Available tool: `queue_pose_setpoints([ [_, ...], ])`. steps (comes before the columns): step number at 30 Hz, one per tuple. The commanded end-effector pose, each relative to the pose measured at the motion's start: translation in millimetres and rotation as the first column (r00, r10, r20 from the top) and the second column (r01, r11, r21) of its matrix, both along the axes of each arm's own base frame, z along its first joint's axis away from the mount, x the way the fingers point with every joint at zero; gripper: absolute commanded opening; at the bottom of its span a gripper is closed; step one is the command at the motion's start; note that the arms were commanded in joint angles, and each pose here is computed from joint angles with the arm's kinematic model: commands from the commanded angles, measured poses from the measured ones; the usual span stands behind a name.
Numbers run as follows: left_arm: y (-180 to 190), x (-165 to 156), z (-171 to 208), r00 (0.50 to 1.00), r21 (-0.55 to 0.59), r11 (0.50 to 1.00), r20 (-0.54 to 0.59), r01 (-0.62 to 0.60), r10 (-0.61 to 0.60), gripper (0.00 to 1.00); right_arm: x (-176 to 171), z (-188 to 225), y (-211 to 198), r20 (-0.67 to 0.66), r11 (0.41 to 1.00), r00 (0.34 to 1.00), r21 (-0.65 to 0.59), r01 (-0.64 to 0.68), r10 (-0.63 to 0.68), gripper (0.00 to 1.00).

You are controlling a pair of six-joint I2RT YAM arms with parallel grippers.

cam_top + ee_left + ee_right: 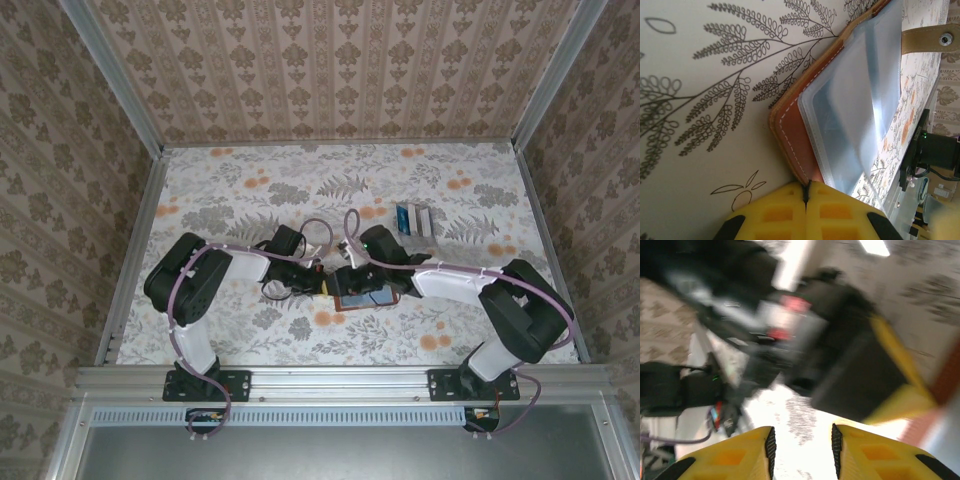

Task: Put the credit cards into the card holder
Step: Flip over the card slot in the card holder, then pick up the credit card from the storage box.

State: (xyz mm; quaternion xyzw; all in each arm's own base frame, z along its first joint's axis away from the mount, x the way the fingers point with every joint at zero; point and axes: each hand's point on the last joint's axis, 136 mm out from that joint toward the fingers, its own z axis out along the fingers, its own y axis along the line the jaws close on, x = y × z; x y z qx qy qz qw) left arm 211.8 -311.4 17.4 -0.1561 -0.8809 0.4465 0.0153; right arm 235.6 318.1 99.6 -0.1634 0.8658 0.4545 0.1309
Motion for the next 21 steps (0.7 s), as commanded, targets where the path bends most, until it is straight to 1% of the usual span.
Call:
queue_pose_setpoints([
  [1, 21.5, -31.2, -58.9, 0.997, 0.218, 0.976, -0.072, 0.033, -0.017, 0.00, -14.3, 28.4, -0.8, 0.043, 0.995, 0.995, 0.038, -0.097, 0.095, 0.41],
  [5, 22.3, -31.6, -58.5, 0.998, 0.217, 0.976, -0.069, 0.028, -0.013, 0.00, 8.2, 44.6, -44.2, 0.154, 0.998, 0.987, -0.035, 0.057, -0.051, 0.47],
  [7, 21.8, -31.6, -59.2, 0.997, 0.219, 0.975, -0.073, 0.036, -0.020, 0.00, 25.2, 45.1, -75.5, 0.219, 0.975, 0.962, -0.114, 0.193, -0.165, 0.48],
  [9, 21.7, -30.7, -58.3, 0.997, 0.221, 0.975, -0.070, 0.032, -0.017, 0.00, 46.7, 42.8, -116.8, 0.294, 0.901, 0.907, -0.223, 0.373, -0.303, 0.49],
  [10, 21.1, -30.1, -57.2, 0.998, 0.216, 0.976, -0.066, 0.027, -0.013, 0.00, 54.9, 43.6, -137.3, 0.326, 0.852, 0.876, -0.273, 0.447, -0.356, 0.49],
  [12, 19.0, -28.1, -55.3, 0.998, 0.206, 0.978, -0.059, 0.025, -0.013, 0.00, 66.2, 48.1, -164.8, 0.387, 0.776, 0.832, -0.342, 0.530, -0.398, 0.51],
  [13, 18.8, -27.4, -55.1, 0.998, 0.209, 0.978, -0.058, 0.027, -0.016, 0.00, 71.4, 50.2, -175.7, 0.418, 0.739, 0.813, -0.375, 0.560, -0.404, 0.53],
  [15, 18.5, -26.2, -53.4, 0.998, 0.213, 0.977, -0.055, 0.028, -0.016, 0.00, 83.4, 54.8, -195.5, 0.473, 0.663, 0.779, -0.432, 0.612, -0.411, 0.60],
  [16, 17.7, -25.0, -51.1, 0.999, 0.206, 0.978, -0.047, 0.020, -0.011, 0.00, 90.1, 55.7, -207.2, 0.494, 0.614, 0.761, -0.462, 0.640, -0.421, 0.63],
  [17, 17.0, -24.3, -49.5, 0.999, 0.199, 0.980, -0.042, 0.015, -0.007, 0.00, 95.9, 53.1, -218.0, 0.501, 0.575, 0.753, -0.492, 0.654, -0.427, 0.64],
  [19, 15.2, -23.5, -48.0, 0.999, 0.190, 0.982, -0.040, 0.017, -0.009, 0.00, 110.2, 51.3, -229.1, 0.506, 0.540, 0.749, -0.521, 0.661, -0.429, 0.64],
  [21, 14.3, -25.4, -47.5, 0.999, 0.187, 0.982, -0.048, 0.024, -0.016, 0.00, 123.7, 45.1, -235.3, 0.494, 0.522, 0.762, -0.555, 0.647, -0.419, 0.64],
])
